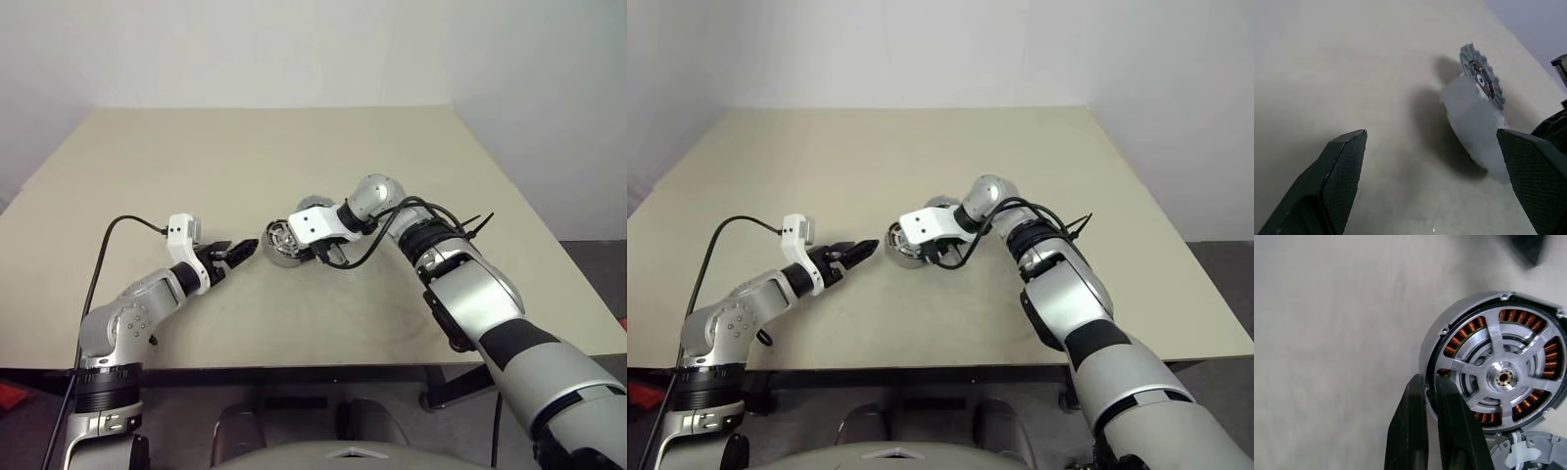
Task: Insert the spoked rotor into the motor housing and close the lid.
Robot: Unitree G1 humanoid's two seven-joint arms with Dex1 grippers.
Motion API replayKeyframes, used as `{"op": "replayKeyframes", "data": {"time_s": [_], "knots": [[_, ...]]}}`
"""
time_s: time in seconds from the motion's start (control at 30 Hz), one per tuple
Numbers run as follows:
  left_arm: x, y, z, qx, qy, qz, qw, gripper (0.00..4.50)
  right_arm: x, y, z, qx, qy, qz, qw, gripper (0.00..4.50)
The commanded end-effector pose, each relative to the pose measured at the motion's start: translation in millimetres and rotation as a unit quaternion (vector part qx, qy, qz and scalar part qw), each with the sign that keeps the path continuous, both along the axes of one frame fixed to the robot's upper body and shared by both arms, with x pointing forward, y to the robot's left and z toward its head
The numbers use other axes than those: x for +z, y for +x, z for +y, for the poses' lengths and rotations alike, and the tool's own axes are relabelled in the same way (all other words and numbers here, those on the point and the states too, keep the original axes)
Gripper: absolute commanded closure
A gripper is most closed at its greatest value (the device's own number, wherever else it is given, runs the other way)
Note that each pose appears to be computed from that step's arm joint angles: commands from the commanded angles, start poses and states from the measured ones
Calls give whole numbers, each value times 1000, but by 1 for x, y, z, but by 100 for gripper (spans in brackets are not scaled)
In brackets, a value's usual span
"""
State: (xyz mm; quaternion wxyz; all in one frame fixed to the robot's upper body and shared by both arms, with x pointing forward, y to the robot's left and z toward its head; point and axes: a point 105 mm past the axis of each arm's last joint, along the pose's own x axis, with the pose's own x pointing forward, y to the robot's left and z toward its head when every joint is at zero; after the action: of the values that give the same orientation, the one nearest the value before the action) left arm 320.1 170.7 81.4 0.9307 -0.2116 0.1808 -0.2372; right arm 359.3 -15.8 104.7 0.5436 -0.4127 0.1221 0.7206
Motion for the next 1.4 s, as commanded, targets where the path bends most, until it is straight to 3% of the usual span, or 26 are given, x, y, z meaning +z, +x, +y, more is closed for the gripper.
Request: {"op": "replayKeyframes", "data": {"time_s": [0.03, 0.43, 0.8, 1.17, 1.4], "knots": [[12, 1, 3, 8, 4, -27, 1000, 0, 26, 6, 7, -25, 39, -9, 999, 448], [10, -6, 12, 25, 10, -24, 999, 0, 27, -9, 18, -99, 35, 65, 992, 448], [9, -14, 19, 49, 9, -23, 998, 0, 20, -10, 43, -266, 23, 156, 951, 448], [8, -27, 35, 89, 9, -22, 996, 0, 0, -16, 48, -310, -4, 213, 927, 448], [9, -26, 42, 99, 11, -22, 995, 0, 0, -20, 48, -297, -27, 187, 936, 226]]}}
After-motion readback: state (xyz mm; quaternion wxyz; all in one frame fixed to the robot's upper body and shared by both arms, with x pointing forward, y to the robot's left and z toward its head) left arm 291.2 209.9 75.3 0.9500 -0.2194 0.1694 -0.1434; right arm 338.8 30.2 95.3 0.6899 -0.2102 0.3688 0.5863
